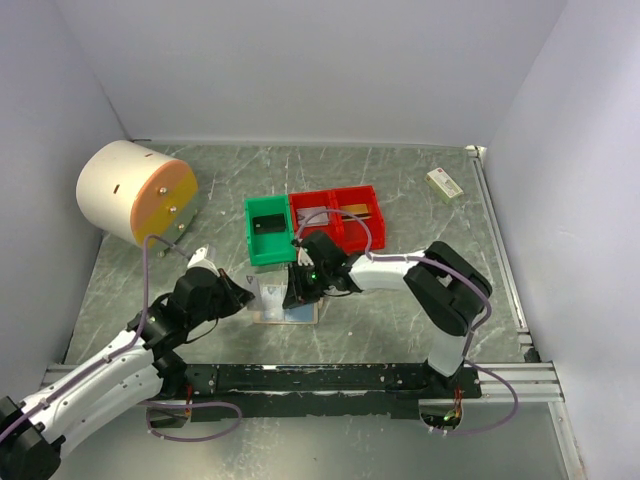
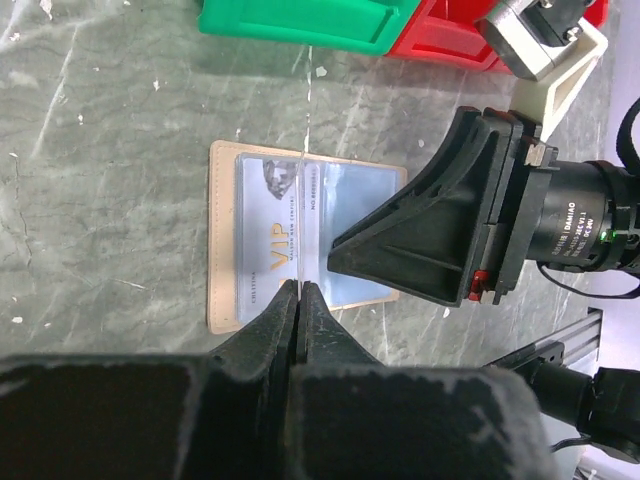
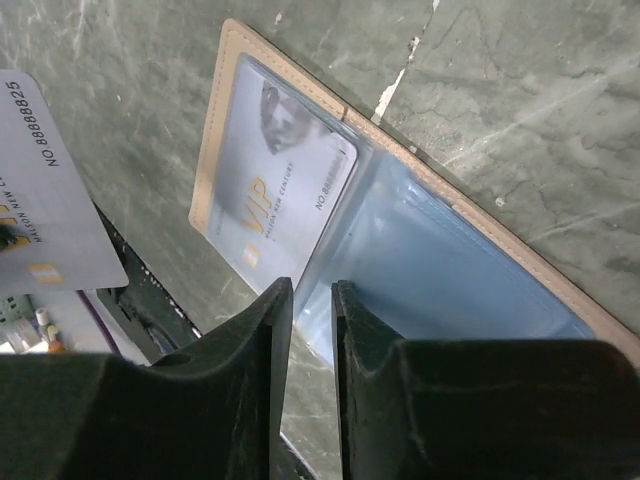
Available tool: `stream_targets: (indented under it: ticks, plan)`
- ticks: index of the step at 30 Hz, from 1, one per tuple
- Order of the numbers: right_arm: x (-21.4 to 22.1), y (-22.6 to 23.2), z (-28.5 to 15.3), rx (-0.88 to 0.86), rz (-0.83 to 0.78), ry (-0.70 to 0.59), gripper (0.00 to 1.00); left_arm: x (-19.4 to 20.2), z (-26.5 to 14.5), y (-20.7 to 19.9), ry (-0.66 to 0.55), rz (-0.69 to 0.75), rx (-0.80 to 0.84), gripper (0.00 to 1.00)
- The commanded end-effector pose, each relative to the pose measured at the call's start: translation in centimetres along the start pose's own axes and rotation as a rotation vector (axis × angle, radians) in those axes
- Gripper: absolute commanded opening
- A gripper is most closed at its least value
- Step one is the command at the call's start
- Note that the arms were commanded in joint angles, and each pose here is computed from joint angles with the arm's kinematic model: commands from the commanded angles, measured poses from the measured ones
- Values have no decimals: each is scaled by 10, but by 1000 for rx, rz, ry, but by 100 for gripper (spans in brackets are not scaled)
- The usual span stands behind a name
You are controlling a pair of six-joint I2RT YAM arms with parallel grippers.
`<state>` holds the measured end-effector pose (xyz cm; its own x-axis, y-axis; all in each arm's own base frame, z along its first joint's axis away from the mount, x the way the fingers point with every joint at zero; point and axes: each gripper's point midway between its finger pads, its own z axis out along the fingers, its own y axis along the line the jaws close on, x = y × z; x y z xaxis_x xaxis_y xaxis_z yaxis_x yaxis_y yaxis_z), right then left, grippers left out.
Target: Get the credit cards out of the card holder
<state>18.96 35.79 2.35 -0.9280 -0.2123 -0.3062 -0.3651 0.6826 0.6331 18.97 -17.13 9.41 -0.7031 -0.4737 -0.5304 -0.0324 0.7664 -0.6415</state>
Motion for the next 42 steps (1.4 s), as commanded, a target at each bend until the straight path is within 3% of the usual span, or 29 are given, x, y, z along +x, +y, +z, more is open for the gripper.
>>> stream_targets:
  ticks: [1, 5, 10, 15, 19, 28, 42]
  plan:
    - [-9, 6, -8, -2, -42, -39, 24, -5, -2, -11, -16, 0, 54, 7]
    - [-31, 23, -28, -28, -81, -147, 30, -4, -2, -22, -17, 0, 124, 7]
    - [-62, 39, -63, -121, -94, -323, 52, -3, -5, -44, -32, -12, 281, 7]
    - [-81, 35, -99, -287, -49, -423, 58, 1, -10, -62, -35, -30, 422, 7]
    - [-82, 37, -128, -463, -45, -474, 60, 1, -20, -79, -42, -39, 552, 7]
    - [-61, 68, -152, -680, -106, -423, 58, -4, -45, -111, -52, -69, 767, 7]
    - [-42, 105, -145, -779, -190, -335, 50, -10, -55, -126, -81, -101, 884, 7]
